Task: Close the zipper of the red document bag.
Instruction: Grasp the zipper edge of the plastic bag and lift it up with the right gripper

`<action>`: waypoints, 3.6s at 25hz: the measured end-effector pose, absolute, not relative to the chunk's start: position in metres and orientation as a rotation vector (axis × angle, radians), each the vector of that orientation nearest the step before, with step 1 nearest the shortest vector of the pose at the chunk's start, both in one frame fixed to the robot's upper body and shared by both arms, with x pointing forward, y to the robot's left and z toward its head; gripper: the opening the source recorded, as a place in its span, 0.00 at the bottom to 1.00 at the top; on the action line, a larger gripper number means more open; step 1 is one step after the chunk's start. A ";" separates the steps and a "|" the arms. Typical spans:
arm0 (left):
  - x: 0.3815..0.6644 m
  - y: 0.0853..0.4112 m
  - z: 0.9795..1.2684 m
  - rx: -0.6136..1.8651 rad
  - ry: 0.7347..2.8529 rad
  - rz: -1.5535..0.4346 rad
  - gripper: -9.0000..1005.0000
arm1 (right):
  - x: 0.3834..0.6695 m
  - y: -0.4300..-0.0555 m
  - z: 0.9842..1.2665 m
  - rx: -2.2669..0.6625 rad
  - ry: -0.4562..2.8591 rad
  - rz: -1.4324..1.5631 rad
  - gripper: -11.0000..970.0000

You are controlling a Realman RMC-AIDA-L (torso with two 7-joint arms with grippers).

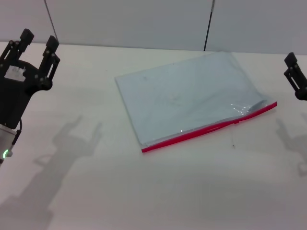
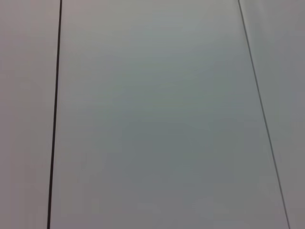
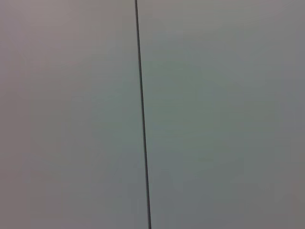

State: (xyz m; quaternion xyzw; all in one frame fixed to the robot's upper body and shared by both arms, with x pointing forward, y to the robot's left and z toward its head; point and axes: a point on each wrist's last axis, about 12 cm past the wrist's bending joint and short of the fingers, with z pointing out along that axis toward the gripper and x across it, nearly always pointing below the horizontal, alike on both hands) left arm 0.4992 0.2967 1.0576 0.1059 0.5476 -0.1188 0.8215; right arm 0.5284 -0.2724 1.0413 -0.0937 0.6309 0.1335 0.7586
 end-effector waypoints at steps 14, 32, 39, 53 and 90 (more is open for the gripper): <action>0.500 0.297 1.056 0.225 1.182 -0.249 0.55 | 0.542 -0.271 1.034 -0.190 1.488 0.304 0.74; 0.503 0.296 1.056 0.228 1.186 -0.250 0.55 | 0.587 -0.299 1.019 -0.120 2.001 0.453 0.69; 0.503 0.295 1.056 0.228 1.186 -0.252 0.55 | 0.590 -0.289 1.019 -0.193 2.063 0.482 0.67; 0.504 0.295 1.057 0.229 1.185 -0.253 0.55 | 0.595 -0.269 1.022 -0.291 2.120 0.565 0.63; 0.503 0.296 1.056 0.228 1.187 -0.251 0.56 | 0.579 -0.301 1.023 -0.248 2.194 0.629 0.72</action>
